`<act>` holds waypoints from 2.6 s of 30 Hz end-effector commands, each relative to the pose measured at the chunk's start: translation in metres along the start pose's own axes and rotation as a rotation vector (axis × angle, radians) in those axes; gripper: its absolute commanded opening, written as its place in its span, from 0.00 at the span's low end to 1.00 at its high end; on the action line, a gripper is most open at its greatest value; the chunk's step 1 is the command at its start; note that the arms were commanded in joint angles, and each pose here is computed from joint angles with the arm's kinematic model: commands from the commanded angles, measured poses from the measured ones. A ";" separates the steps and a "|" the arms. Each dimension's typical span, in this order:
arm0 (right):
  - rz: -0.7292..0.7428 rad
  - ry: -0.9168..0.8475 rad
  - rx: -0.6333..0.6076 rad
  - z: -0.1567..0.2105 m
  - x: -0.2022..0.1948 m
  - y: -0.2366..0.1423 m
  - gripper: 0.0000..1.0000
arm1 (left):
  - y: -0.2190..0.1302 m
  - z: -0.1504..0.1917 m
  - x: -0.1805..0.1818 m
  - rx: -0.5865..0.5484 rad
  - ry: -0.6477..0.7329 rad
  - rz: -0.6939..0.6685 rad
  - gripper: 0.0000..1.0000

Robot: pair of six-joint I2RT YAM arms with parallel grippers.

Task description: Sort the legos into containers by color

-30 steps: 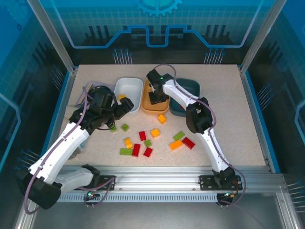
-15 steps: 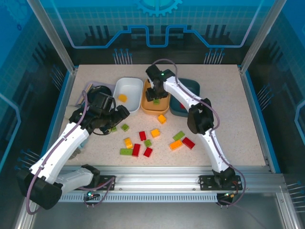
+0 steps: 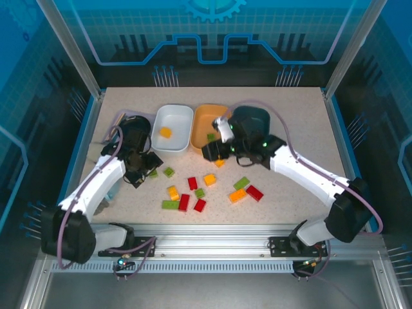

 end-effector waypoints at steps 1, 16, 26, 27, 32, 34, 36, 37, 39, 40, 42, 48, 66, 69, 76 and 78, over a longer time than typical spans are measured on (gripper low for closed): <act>-0.145 -0.012 -0.059 0.009 0.023 -0.003 0.68 | 0.022 -0.012 -0.002 0.025 0.091 0.019 0.82; -0.182 0.046 0.028 0.032 0.026 -0.008 0.70 | 0.086 -0.030 0.005 0.123 0.223 -0.053 0.62; -0.174 0.061 0.042 0.032 0.025 -0.003 0.70 | 0.099 -0.031 0.005 0.126 0.255 -0.047 0.41; -0.172 0.061 0.044 0.032 0.025 -0.003 0.70 | 0.099 -0.031 0.006 0.125 0.255 -0.050 0.39; -0.141 0.060 0.020 0.027 0.022 -0.009 0.70 | 0.075 -0.033 0.003 0.068 0.270 -0.064 0.35; -0.108 0.074 -0.019 0.019 0.016 -0.019 0.69 | 0.051 -0.032 -0.004 0.019 0.293 -0.070 0.36; -0.066 0.107 -0.066 0.012 0.006 -0.029 0.69 | 0.024 -0.029 -0.019 -0.023 0.319 -0.042 0.37; -0.039 0.132 -0.098 0.008 -0.001 -0.036 0.69 | 0.013 -0.026 -0.031 -0.037 0.330 -0.007 0.37; 0.007 0.189 -0.161 0.002 -0.016 -0.047 0.70 | -0.003 -0.018 -0.058 -0.058 0.380 0.046 0.37; 0.022 0.222 -0.191 -0.001 -0.025 -0.052 0.70 | -0.011 -0.015 -0.074 -0.071 0.414 0.058 0.37; 0.062 0.285 -0.235 -0.005 -0.041 -0.060 0.70 | -0.017 -0.009 -0.104 -0.078 0.470 0.083 0.36; 0.167 0.403 -0.277 -0.008 -0.078 -0.078 0.70 | -0.006 -0.009 -0.181 -0.077 0.573 0.122 0.35; 0.368 0.526 -0.200 0.049 -0.110 -0.108 0.70 | 0.096 -0.014 -0.247 -0.005 0.692 -0.116 0.32; 0.460 0.593 -0.128 0.067 -0.121 -0.107 0.71 | 0.103 -0.010 -0.244 0.011 0.693 -0.138 0.32; 0.578 0.756 0.061 0.102 -0.137 -0.092 0.70 | 0.113 -0.001 -0.242 0.036 0.696 -0.158 0.44; 0.601 0.804 0.088 0.111 -0.140 -0.090 0.71 | 0.109 0.000 -0.245 0.028 0.699 -0.146 0.51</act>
Point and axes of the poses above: each hand's point on the last joint's axis, 136 mm out from that joint toward the fingers, its own y axis out along the fingers, its own x axis along the line the jaws close on, z = x × y, the point moved 5 cm from there along -y, back along the fingers, and after that the axes turned 8 degrees about y, right-handed, at the moved point
